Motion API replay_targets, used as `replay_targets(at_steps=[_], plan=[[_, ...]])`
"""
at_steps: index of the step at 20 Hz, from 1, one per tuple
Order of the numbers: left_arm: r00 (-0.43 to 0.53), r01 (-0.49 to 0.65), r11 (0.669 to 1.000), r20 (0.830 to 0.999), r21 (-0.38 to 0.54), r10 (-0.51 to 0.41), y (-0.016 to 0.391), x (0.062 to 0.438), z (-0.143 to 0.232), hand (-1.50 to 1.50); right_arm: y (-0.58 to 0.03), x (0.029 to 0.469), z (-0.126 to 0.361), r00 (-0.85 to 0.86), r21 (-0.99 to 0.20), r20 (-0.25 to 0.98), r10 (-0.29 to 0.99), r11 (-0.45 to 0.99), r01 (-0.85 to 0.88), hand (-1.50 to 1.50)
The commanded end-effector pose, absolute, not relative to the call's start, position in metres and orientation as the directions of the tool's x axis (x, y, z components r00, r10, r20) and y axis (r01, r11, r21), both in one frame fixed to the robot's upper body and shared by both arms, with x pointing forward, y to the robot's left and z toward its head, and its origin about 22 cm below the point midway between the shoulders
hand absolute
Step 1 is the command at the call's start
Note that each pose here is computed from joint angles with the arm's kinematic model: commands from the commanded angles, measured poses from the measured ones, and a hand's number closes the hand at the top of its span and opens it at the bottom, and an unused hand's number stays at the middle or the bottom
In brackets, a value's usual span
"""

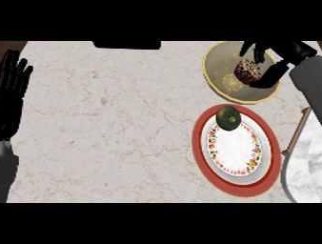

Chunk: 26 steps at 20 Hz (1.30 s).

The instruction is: Pick the cupcake from the plate and place it in the bowl

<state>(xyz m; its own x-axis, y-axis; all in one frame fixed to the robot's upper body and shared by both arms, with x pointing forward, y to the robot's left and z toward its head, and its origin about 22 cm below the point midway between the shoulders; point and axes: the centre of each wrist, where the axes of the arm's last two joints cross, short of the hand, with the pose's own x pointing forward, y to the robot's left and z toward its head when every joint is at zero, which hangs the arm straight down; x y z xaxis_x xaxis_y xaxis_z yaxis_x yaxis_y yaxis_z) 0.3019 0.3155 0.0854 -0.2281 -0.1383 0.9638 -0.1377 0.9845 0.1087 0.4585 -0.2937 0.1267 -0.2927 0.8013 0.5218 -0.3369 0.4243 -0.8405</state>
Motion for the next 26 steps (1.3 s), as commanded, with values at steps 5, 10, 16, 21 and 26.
replay_targets(at_steps=[5,10,16,21,26], plan=[[-0.237,-0.138,0.987,0.964,0.086,-0.117,0.307,0.306,0.089,0.00,-0.267,0.455,0.088,-0.202,-0.624,0.773,0.602,0.661,-0.417,-1.50],[-0.236,-0.123,0.989,0.965,0.087,-0.115,0.309,0.307,0.089,0.00,-0.304,0.449,0.094,-0.259,-0.550,0.829,0.496,0.805,-0.220,-1.50],[-0.252,-0.121,0.988,0.959,0.101,-0.129,0.313,0.316,0.090,0.00,-0.342,0.448,0.122,-0.228,-0.437,0.878,0.420,0.899,-0.024,-1.50],[-0.257,-0.098,0.990,0.958,0.101,-0.124,0.310,0.315,0.090,0.00,-0.409,0.424,0.144,-0.184,-0.357,0.915,0.360,0.933,0.051,-1.50],[-0.258,-0.108,0.990,0.959,0.094,-0.119,0.312,0.311,0.097,0.00,-0.462,0.393,0.145,-0.202,-0.297,0.930,0.307,0.952,0.079,-1.50]])
